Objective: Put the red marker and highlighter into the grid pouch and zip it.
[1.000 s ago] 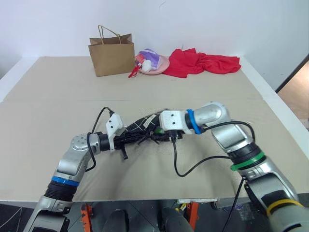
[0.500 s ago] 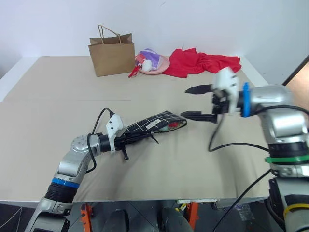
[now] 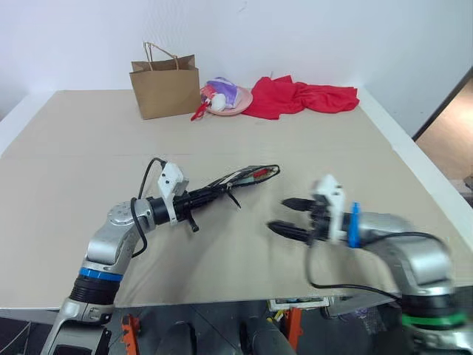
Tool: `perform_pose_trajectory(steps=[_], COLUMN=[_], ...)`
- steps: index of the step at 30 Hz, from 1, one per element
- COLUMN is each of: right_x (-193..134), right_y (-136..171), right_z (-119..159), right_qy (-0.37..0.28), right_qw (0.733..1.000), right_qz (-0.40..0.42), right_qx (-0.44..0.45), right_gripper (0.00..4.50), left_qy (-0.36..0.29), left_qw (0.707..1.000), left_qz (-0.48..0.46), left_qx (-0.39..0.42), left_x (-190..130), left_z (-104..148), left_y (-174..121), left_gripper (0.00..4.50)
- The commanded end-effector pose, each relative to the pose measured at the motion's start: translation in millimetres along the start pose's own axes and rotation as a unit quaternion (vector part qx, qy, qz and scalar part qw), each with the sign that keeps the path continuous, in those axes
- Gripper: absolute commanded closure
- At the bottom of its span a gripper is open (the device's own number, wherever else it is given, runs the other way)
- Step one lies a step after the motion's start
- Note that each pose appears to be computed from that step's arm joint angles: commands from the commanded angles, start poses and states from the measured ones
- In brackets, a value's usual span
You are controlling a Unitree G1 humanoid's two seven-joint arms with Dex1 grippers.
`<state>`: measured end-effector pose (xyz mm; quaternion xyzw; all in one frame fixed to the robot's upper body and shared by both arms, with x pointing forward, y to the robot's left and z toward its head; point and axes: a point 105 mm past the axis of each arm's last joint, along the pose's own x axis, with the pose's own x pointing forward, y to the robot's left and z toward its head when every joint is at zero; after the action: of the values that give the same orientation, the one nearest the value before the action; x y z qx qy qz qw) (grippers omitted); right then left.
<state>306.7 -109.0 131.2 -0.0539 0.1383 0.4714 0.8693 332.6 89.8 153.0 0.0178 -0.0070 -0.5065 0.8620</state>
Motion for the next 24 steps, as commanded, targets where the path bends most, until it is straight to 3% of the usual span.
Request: perform_pose_trajectory(steps=[1, 9, 13, 18, 24], right_x=[23.3, 64.5, 66.6, 61.7, 49.1], right_y=[1.6, 14.0, 16.0, 13.2, 3.3], right_z=[22.3, 51.9, 54.1, 53.9, 51.4], right_qy=[-0.019, -0.035, -0.039, -0.041, -0.036], right_qw=[1.0, 0.998, 0.997, 0.997, 0.997], right_qz=[-0.014, 0.022, 0.029, 0.03, 0.015], right_qx=[-0.021, -0.047, -0.056, -0.064, -0.072], right_gripper=[0.1, 0.1, 1.76, 4.25, 4.38], left_qy=[-0.024, -0.024, -0.023, -0.021, -0.02], left_qw=[1.0, 0.999, 1.0, 1.0, 1.0], left_qz=[-0.007, -0.01, -0.002, 0.001, -0.003], left_qx=[0.019, 0.02, 0.021, 0.021, 0.024], left_x=[4.2, 8.0, 5.6, 2.2, 2.4], left_z=[20.1, 21.0, 19.4, 16.2, 14.3], left_y=[-1.1, -3.8, -1.2, -0.8, -1.8], left_gripper=[4.5, 4.5, 4.5, 4.5, 4.5])
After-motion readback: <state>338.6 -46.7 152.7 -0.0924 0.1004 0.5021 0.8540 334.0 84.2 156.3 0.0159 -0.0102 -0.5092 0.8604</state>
